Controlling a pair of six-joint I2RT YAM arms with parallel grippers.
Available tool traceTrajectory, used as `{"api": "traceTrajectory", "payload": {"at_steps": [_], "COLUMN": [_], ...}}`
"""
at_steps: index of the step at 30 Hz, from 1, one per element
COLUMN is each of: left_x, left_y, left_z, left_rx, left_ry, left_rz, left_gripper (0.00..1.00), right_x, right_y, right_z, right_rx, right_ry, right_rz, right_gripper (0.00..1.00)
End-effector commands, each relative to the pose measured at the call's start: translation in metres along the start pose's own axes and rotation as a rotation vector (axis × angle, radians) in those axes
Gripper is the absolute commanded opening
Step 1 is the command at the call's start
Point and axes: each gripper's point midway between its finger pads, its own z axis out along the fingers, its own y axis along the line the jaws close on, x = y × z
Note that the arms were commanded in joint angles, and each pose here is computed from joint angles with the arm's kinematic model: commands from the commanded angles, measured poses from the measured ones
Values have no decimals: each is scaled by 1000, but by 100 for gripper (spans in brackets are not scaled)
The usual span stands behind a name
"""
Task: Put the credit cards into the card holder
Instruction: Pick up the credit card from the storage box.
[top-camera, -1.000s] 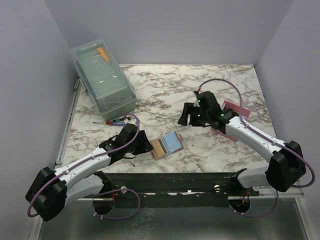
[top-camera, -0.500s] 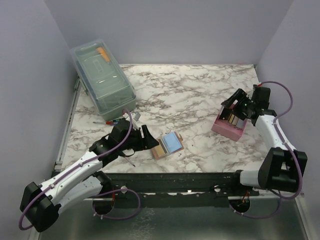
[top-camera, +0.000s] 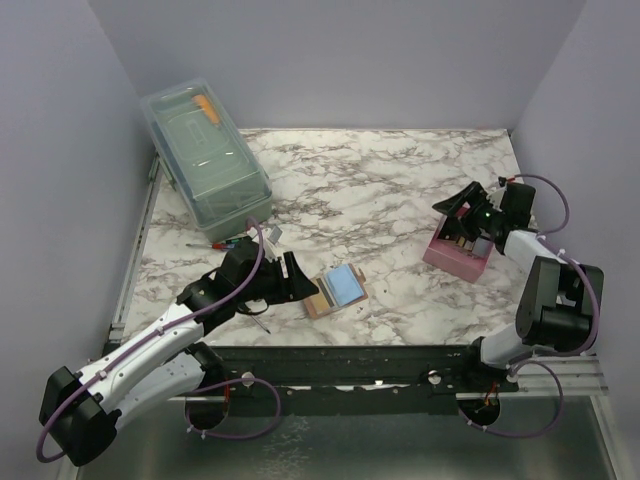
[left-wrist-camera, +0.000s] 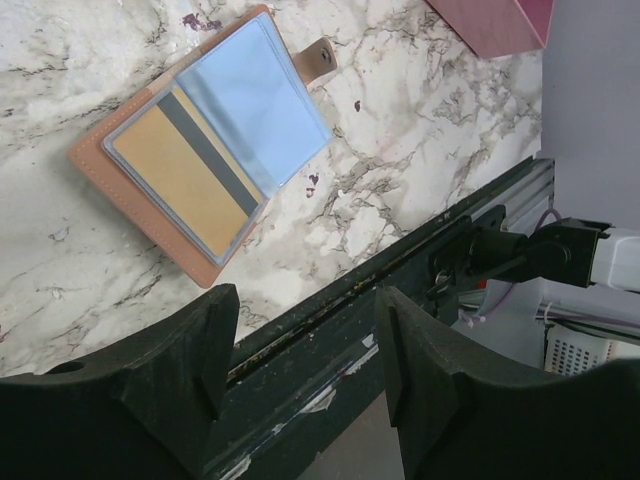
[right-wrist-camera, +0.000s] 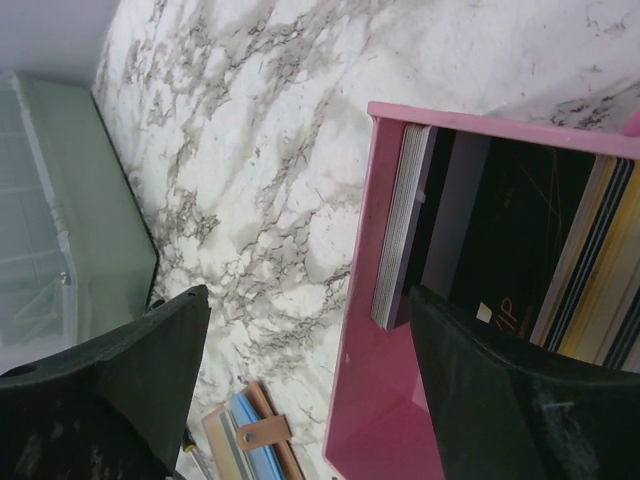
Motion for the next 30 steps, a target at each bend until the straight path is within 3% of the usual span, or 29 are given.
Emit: {"api": "traceTrajectory", "payload": {"at_steps": [1, 18, 25, 30], "left_x": [1, 0, -1, 0], "left_y": [-6, -9, -9, -10], "left_z": [-3, -4, -4, -5], "left_rx": [19, 24, 25, 28], "left_ry": [14, 17, 13, 14], "left_rz": [8, -2, -4, -3], "left_gripper": [63, 63, 63, 63], "right_x": [-4, 7, 1, 4], "right_y": [4, -13, 7, 8], "right_z": [9, 32, 20, 18], "right_rx": [-83, -109, -165, -169], "right_ry": [-2, 58, 30, 31], "right_rz": [6, 29, 11, 24], "right_gripper": [84, 86, 76, 60]}}
